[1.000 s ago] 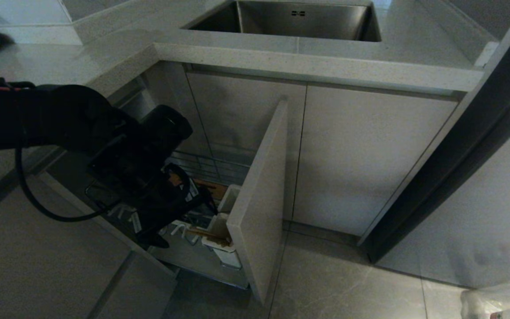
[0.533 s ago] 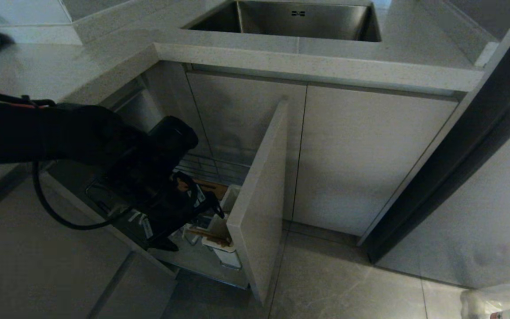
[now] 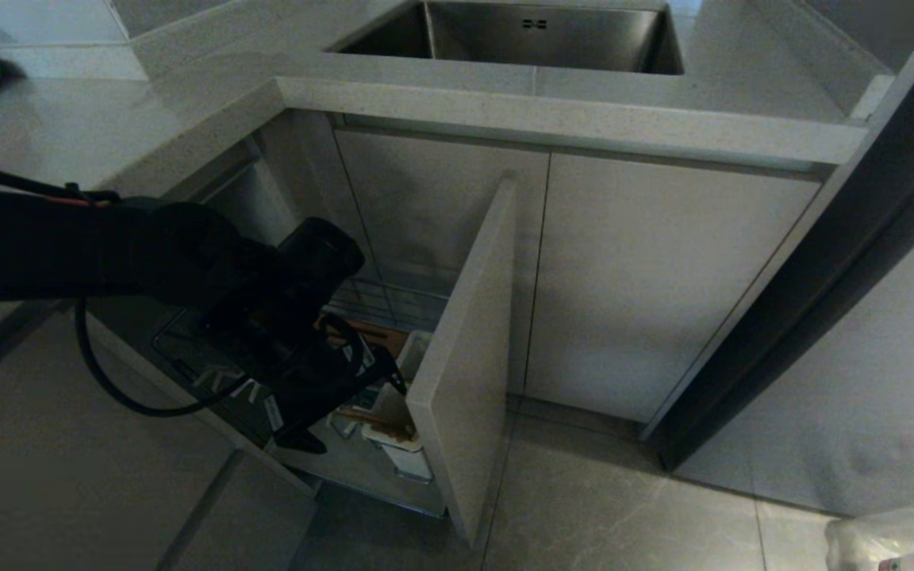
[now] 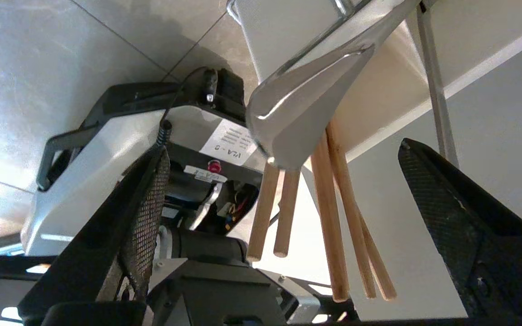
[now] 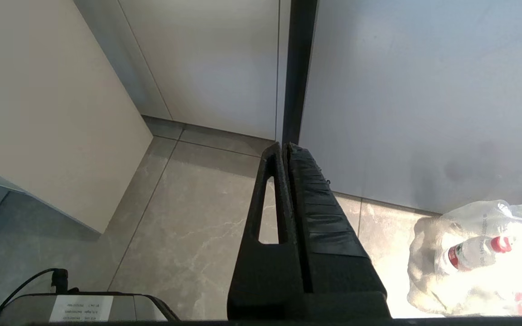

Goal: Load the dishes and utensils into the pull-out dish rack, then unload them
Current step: Take the chopsticks out of the cupboard

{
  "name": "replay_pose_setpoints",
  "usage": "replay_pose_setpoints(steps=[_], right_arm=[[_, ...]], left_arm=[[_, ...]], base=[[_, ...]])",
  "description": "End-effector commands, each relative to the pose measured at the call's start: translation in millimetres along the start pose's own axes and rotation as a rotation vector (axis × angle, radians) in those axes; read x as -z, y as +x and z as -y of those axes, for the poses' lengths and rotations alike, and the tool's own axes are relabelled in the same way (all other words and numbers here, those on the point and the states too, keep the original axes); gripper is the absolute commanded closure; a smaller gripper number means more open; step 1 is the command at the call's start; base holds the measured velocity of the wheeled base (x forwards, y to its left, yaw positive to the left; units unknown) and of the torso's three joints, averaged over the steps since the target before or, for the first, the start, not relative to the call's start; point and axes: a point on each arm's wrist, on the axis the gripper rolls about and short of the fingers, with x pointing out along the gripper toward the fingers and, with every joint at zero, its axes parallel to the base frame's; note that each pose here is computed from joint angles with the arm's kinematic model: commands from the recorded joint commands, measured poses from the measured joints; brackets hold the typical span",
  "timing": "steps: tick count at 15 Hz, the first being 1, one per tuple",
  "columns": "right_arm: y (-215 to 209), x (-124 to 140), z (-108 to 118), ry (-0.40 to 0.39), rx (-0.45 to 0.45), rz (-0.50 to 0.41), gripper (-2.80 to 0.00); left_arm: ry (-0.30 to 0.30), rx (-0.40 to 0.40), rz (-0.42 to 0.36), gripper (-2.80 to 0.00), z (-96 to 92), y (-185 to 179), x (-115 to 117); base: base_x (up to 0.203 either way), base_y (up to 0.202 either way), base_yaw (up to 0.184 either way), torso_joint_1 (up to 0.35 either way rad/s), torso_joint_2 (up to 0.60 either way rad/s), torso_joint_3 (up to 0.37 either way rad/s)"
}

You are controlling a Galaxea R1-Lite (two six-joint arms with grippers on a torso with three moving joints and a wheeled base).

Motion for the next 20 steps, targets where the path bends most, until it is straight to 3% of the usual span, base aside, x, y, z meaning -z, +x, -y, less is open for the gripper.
replay_pose_setpoints(steps=[1, 5, 7, 20], right_arm=[[0.0, 0.0, 0.0, 0.001, 0.000, 0.000, 0.00], [0.0, 0.0, 0.0, 0.000, 0.000, 0.000, 0.00], [0.0, 0.0, 0.0, 0.001, -0.001, 0.000, 0.00], [0.0, 0.0, 0.0, 0.001, -0.001, 0.000, 0.00]], left_arm=[[-0.007, 0.000, -0.002, -2.80, 0.4, -1.5, 2.3], [-0.002, -0.004, -0.007, -2.80, 1.3, 0.4, 4.6], [-0.002, -0.006, -0.006, 0.00, 1.1, 0.4, 4.6], [-0.005, 0.001, 0.000, 0.00, 1.8, -1.1, 4.2]], base=[[0.000, 0.000, 0.000, 0.000, 0.00, 0.000], [0.000, 0.000, 0.000, 0.000, 0.00, 0.000], [0.000, 0.000, 0.000, 0.000, 0.00, 0.000], [0.000, 0.000, 0.000, 0.000, 0.00, 0.000]])
